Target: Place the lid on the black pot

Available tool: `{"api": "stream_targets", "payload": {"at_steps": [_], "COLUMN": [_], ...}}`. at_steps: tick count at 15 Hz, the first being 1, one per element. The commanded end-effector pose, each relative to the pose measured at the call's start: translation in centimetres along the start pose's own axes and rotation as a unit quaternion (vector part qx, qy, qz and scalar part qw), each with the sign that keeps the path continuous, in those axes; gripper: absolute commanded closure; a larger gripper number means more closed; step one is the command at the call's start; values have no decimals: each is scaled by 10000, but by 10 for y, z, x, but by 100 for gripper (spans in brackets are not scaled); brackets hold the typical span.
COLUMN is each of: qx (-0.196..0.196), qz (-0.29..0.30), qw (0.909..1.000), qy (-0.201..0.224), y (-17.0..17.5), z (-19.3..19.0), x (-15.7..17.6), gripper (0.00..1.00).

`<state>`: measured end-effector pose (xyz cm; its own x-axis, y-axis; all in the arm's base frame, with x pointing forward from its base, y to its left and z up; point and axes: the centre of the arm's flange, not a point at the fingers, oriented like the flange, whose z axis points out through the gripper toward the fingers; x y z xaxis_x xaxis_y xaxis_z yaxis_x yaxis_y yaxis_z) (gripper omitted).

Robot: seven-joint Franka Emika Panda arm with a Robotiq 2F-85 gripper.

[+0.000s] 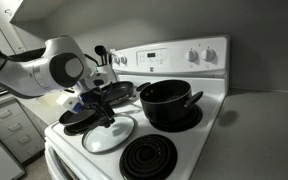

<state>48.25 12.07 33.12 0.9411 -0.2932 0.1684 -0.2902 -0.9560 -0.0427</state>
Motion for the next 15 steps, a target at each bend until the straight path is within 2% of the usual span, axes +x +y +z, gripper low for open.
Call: {"api": "stream_targets", "payload": {"at_steps": [1,3,11,15], "qx": [317,374,135,407], "qz": [-146,-111,162,218], "qw": [9994,9992,9995,9985], "qy": [85,9,-223,-303], "y": [2,6,43,37], "z": [15,17,16,17], "x": [3,1,3,6], "gripper": [0,0,0,0]}}
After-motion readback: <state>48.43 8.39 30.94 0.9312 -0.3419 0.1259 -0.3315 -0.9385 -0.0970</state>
